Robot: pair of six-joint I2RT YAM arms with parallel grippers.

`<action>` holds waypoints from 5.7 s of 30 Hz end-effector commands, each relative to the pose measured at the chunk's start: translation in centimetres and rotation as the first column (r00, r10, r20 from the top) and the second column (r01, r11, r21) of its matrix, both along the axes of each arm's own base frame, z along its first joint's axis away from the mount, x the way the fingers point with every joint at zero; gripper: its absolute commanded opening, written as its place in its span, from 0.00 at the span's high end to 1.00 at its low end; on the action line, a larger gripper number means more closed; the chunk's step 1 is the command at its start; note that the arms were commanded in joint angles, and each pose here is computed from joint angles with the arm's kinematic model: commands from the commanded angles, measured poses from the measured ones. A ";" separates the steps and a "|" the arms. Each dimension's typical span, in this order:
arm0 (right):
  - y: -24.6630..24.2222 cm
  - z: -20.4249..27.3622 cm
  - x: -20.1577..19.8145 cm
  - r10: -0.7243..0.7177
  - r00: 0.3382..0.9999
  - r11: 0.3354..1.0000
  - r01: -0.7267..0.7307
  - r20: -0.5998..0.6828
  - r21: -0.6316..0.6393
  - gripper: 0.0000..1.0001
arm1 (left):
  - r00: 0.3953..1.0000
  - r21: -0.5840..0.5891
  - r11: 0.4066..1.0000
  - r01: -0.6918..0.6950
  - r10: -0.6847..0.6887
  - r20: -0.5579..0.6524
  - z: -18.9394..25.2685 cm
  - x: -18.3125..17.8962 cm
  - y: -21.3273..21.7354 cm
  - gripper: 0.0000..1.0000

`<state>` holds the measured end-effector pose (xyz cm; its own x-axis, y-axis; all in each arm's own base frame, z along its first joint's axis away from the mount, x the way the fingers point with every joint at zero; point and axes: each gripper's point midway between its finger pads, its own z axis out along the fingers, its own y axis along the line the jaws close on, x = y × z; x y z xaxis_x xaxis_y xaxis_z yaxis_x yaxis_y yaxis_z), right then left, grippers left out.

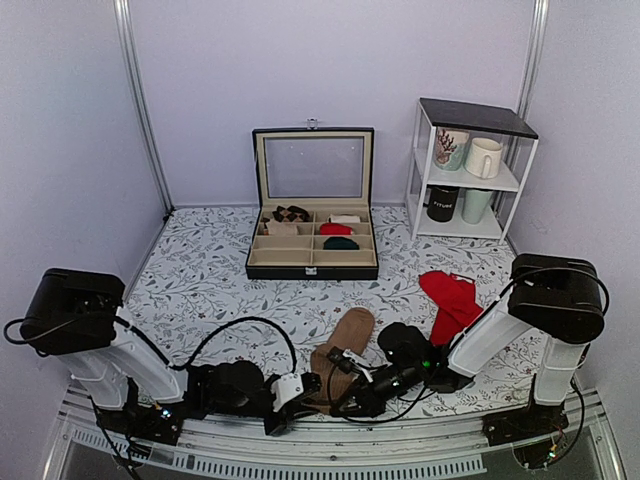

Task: Roll the socks
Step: Roll a pair of socks at the center of the board.

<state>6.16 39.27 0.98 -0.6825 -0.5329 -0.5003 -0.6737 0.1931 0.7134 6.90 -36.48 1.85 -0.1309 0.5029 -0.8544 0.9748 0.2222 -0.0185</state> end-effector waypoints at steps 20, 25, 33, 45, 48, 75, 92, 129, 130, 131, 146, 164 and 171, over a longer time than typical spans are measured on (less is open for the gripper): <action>-5.1 3.4 1.5 -0.065 0.654 0.980 0.185 0.754 -0.076 0.50 | 0.864 0.400 0.916 -0.043 0.235 -0.446 -8.3 -1.3 4.0 1.00; -3.9 3.4 1.5 0.003 0.515 0.981 0.166 0.857 -0.104 0.50 | 0.853 0.405 0.914 -0.039 0.241 -0.462 -8.6 -1.2 4.1 1.00; -3.0 3.9 1.6 0.048 0.427 0.989 0.108 0.903 -0.104 0.50 | 0.844 0.410 0.912 -0.033 0.245 -0.477 -9.0 -1.2 4.3 1.00; -1.9 0.7 0.4 0.118 0.504 0.981 0.074 0.856 -0.178 0.63 | 0.840 0.400 0.916 -0.028 0.239 -0.488 -8.9 -1.3 4.2 1.00; -2.3 0.2 0.4 0.109 0.534 0.978 0.094 0.839 -0.188 0.76 | 0.839 0.400 0.916 -0.028 0.238 -0.488 -9.0 -1.3 4.2 1.00; -6.4 -6.2 -2.4 -0.014 0.991 0.954 0.053 0.132 -0.295 0.94 | 0.986 -0.023 0.988 0.156 -0.154 0.071 2.7 -0.3 -2.9 0.51; -7.2 -7.2 -2.1 -0.027 0.995 0.943 0.058 0.099 -0.327 0.94 | 0.995 0.011 0.995 0.101 -0.101 0.010 0.4 -0.1 -1.8 0.63; -5.6 4.8 3.3 -0.175 0.688 0.980 0.189 0.704 0.060 0.48 | 0.763 0.411 0.911 0.028 0.247 -0.598 -8.0 -1.2 3.8 1.00; -5.3 4.7 3.0 -0.165 0.691 0.983 0.171 0.704 0.063 0.49 | 0.756 0.414 0.910 0.028 0.252 -0.604 -8.1 -1.3 4.0 1.00; -5.0 4.7 2.7 -0.157 0.694 0.986 0.154 0.703 0.069 0.48 | 0.754 0.416 0.909 0.026 0.255 -0.605 -8.1 -1.3 4.1 1.00; -1.6 3.3 1.0 -0.082 0.722 0.997 0.052 0.687 0.065 0.48 | 0.740 0.416 0.909 0.015 0.269 -0.616 -8.8 -1.1 4.5 1.00; -2.9 -0.3 -0.1 -0.077 0.834 0.994 0.105 0.547 -0.020 0.94 | 0.801 0.373 0.927 -0.048 0.258 -0.540 -7.3 1.0 3.5 0.84; -5.0 -1.8 -0.9 -0.058 0.951 0.992 0.089 0.304 -0.090 0.95 | 0.956 0.209 0.961 -0.180 0.221 -0.194 0.0 4.6 0.7 0.46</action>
<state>7.13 36.74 2.01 -0.4156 -0.4597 -0.7848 -0.9041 0.3027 0.3015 9.09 -38.71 2.72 -0.5129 0.5394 -0.6678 0.8580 0.2967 -0.4193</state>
